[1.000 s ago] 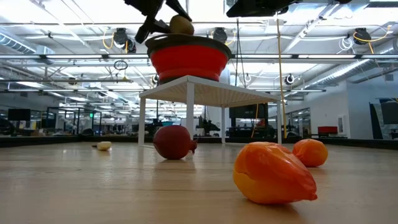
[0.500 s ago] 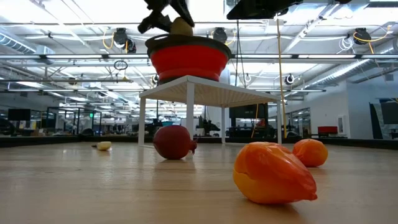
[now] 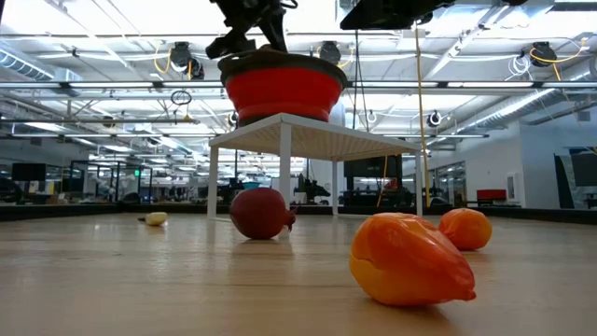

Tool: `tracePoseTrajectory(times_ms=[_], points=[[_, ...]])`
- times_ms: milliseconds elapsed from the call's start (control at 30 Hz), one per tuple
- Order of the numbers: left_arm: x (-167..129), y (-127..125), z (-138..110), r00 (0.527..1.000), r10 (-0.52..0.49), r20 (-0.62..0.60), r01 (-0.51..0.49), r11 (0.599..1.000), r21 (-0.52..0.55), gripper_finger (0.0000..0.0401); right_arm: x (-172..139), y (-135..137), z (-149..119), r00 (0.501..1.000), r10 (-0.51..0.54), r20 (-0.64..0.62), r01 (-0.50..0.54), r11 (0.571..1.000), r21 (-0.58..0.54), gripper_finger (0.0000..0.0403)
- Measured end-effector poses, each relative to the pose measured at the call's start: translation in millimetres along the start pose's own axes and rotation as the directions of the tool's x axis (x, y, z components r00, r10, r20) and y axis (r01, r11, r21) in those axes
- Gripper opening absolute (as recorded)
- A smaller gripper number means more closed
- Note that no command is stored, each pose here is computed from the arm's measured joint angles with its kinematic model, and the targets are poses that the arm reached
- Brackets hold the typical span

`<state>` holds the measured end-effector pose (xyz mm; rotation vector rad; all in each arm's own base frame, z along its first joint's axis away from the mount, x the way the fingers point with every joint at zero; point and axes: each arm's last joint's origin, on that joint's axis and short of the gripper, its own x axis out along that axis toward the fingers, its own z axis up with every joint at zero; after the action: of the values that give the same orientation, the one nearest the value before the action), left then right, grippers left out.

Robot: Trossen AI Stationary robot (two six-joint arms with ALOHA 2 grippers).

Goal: Pick & Place Fruit
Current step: Put the kiwi into the red strainer bowl on the shelf

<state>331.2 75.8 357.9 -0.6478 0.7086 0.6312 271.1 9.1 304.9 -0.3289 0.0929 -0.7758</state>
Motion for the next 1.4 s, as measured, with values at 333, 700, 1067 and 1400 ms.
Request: tracePoseTrajectory(times_ms=[333,700,1067,1400], points=[[12,3,0,0.999,0.019,-0.039,-0.02,1.0,-0.014,0.0186,0,0,0,1.0,0.0,0.0,0.0,1.0,0.0,0.0283],[16,3,0,0.998,0.011,-0.055,-0.013,0.999,-0.044,0.0187,0,0,-1,1.0,0.003,-0.007,-0.003,1.0,-0.01,0.0283],[16,2,1,0.999,0.005,-0.044,-0.006,0.999,-0.041,0.0248,0,1,-1,1.0,0.003,-0.009,-0.004,1.0,-0.012,0.0283],[14,8,5,0.999,0.01,-0.035,-0.011,1.0,-0.018,0.0314,-4,4,0,1.0,0.021,-0.003,-0.021,1.0,-0.02,0.0283]])
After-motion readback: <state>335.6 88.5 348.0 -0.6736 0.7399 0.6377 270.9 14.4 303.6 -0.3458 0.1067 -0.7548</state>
